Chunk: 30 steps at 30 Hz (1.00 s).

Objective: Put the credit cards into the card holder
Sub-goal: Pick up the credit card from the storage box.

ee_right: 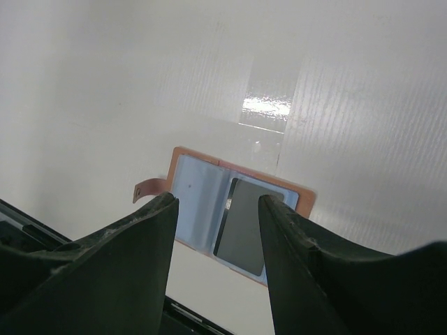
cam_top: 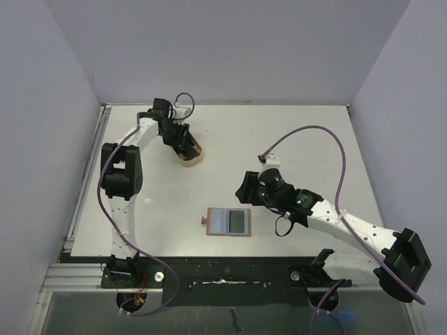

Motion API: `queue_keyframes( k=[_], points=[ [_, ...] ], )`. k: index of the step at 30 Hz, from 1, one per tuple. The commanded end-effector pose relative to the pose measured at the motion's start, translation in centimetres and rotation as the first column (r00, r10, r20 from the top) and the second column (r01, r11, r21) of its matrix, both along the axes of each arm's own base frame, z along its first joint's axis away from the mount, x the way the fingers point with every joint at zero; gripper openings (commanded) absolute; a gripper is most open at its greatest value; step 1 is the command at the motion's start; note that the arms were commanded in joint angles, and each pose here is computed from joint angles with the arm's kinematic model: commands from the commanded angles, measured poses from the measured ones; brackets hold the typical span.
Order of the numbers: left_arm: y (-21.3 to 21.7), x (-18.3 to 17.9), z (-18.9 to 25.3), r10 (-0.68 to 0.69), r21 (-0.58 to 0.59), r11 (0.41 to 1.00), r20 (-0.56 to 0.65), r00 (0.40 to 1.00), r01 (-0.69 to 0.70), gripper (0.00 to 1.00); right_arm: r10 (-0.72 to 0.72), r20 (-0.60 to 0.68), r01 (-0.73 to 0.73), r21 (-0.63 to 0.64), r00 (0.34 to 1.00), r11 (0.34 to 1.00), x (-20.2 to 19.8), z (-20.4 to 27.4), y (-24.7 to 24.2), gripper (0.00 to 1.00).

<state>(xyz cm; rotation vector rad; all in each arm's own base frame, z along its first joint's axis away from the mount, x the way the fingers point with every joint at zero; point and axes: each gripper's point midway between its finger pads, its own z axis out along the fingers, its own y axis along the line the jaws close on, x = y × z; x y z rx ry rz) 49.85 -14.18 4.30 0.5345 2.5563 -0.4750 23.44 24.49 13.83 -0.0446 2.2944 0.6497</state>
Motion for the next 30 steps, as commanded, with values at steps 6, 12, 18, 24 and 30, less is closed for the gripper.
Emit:
queue_keyframes(
  k=[6,12,18,24,30],
  points=[
    [-1.3,-0.4,2.8,-0.041,-0.045,0.998,0.013,0.999,0.042,0.25,-0.01,0.072,0.008,0.025,0.997,1.0,0.6,2.4,0.3,0.5],
    [-1.9,-0.4,4.7,-0.032,-0.093,0.995,0.031,0.999,0.035,0.09,-0.004,0.071,0.003,0.022,0.997,1.0,0.4,2.4,0.3,0.5],
    [-1.9,-0.8,6.6,-0.01,-0.112,0.994,0.03,0.999,0.013,0.0,-0.006,0.074,0.004,0.024,0.997,1.0,0.0,2.5,0.0,0.51],
    [-2.3,-1.3,10.0,0.009,-0.167,0.986,0.056,0.998,0.001,0.0,-0.002,0.093,0.0,0.021,0.996,1.0,-0.1,3.3,-0.3,0.51],
    [-1.4,-1.9,13.3,0.05,-0.144,0.989,0.116,0.992,-0.033,0.0,-0.017,0.125,0.014,0.027,0.992,1.0,0.0,4.4,-0.9,0.51]
  ],
)
